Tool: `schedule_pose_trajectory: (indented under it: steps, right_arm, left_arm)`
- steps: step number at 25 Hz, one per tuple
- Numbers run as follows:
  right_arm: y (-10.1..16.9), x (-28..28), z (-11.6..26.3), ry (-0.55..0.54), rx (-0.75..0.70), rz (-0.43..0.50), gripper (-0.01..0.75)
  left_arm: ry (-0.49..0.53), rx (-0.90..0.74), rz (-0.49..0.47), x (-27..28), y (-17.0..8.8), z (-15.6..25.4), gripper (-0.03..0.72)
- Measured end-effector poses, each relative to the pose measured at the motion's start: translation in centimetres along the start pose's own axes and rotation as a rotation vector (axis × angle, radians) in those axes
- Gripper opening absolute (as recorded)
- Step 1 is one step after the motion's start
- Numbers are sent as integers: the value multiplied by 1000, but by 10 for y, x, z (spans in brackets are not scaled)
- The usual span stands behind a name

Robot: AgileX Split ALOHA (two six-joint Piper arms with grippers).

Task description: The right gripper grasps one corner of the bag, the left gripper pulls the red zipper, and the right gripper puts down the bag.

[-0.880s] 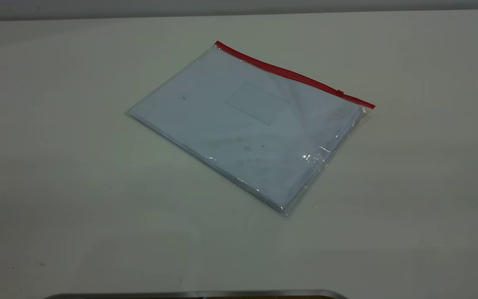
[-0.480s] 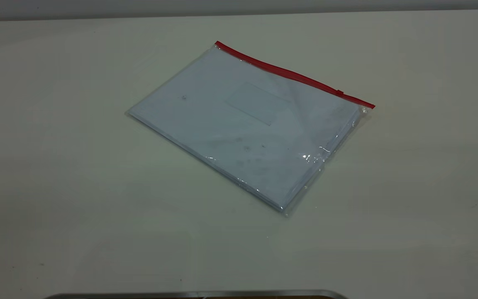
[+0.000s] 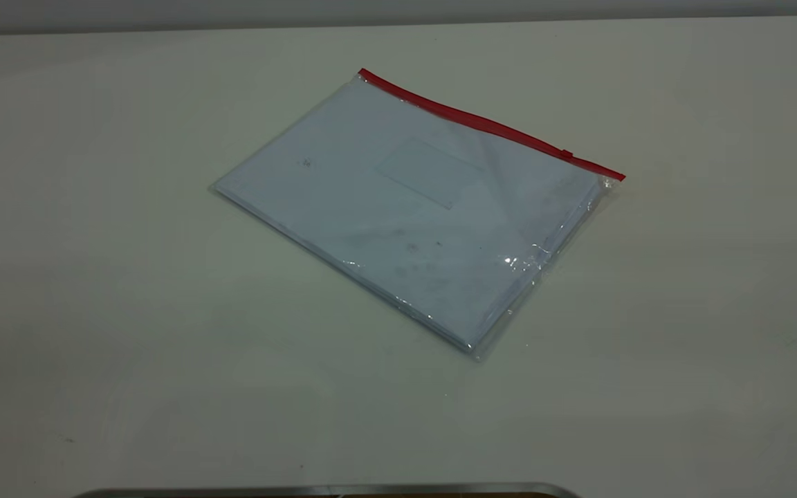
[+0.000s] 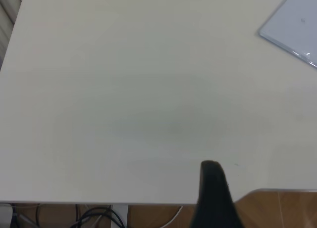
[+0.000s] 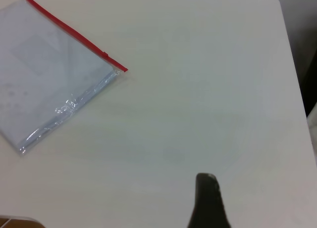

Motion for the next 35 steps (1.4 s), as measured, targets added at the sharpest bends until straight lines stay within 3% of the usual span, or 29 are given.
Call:
schedule_pose_trajectory:
  steps: [18,22,27,35]
  right_arm:
    - [1,0,0,-1,-3,-5,578]
    - [1,6,-8,-30,-29,-7,578]
    - [-1,3,-48,-83,-89,-25,578]
    - [-5,-52,-103,94,-152,-69,578]
  left_arm:
    - [-3,13,0,1,0,-3,586]
    - [18,67,0,6,0,-34,586]
    - [79,74,8,-17,0,-91,586]
    - [214,85,34,-98,-4,-170,586]
Point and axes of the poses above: a point on each arm's last joint axis where the gripper is mounted, x pointing back along that axis away from the gripper, y along the wrist's bending axis when the last joint is at zero, z = x × y, the point moved 2 cm from there along -x, pointing out along that axis toward the gripper
